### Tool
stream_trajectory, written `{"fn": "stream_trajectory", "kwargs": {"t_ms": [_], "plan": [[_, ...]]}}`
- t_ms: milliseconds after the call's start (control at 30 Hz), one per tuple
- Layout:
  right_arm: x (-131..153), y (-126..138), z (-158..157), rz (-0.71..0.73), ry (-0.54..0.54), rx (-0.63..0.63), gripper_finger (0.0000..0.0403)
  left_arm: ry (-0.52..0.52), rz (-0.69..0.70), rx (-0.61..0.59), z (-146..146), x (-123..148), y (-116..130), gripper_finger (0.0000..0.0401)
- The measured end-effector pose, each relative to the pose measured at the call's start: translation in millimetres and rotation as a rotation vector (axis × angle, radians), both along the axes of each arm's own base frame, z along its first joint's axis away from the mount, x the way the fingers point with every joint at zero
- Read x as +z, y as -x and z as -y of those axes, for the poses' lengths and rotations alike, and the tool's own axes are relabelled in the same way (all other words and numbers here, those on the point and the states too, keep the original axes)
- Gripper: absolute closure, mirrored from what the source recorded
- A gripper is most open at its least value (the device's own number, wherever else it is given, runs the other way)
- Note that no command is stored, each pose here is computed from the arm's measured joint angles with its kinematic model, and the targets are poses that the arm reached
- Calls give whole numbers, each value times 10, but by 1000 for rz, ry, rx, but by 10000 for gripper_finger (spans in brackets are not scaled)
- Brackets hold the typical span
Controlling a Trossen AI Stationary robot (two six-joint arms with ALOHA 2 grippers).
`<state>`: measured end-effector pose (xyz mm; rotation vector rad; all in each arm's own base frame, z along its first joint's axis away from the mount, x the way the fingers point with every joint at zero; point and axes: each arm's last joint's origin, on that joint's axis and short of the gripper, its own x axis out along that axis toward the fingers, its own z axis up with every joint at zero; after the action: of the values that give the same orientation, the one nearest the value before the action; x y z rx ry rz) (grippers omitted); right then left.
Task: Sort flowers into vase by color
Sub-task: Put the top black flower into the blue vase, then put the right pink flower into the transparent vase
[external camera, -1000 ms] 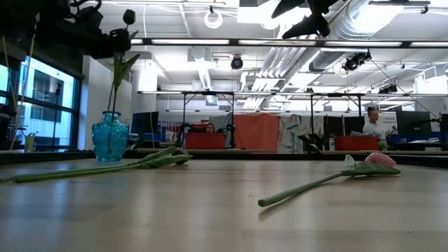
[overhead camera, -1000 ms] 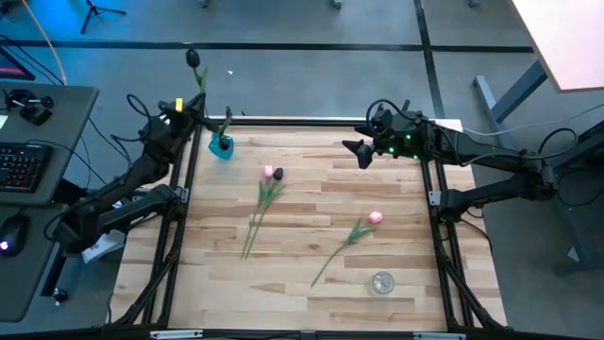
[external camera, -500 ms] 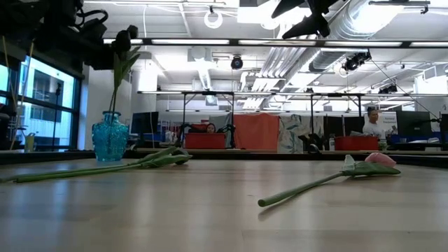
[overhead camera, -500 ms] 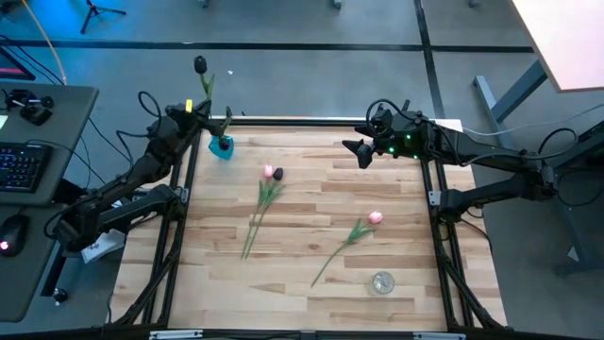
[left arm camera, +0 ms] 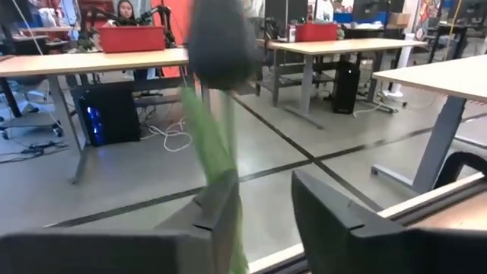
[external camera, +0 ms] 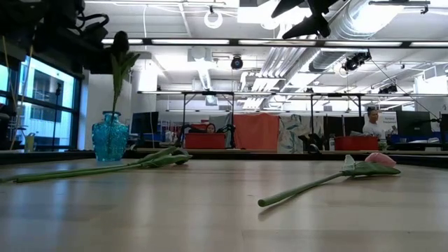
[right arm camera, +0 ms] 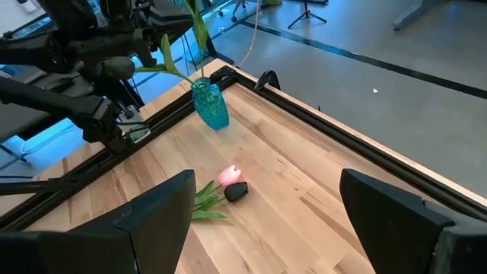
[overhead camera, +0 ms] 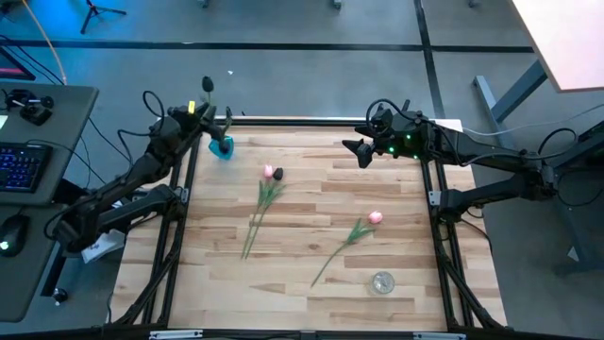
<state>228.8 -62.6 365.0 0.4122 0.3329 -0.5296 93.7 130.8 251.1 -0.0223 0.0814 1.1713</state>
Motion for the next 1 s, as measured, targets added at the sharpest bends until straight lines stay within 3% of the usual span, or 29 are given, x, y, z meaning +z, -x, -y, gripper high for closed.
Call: {"fn": "stream_trajectory", "kwargs": {"t_ms": [300,600,800,1000], "plan": [[0,0,0,0,-1,0,82,-36,95,-17,148,113,110,208],[-1,0,0,0,-1,0,82,-152,249,-72,309,452,221,192],[0,-1,0,-6,15,8,82,-221,493,-282,391,798,208,191],[66,-27,6,49,67,22,82,-283,591,-540,490,1205,64,192]]}}
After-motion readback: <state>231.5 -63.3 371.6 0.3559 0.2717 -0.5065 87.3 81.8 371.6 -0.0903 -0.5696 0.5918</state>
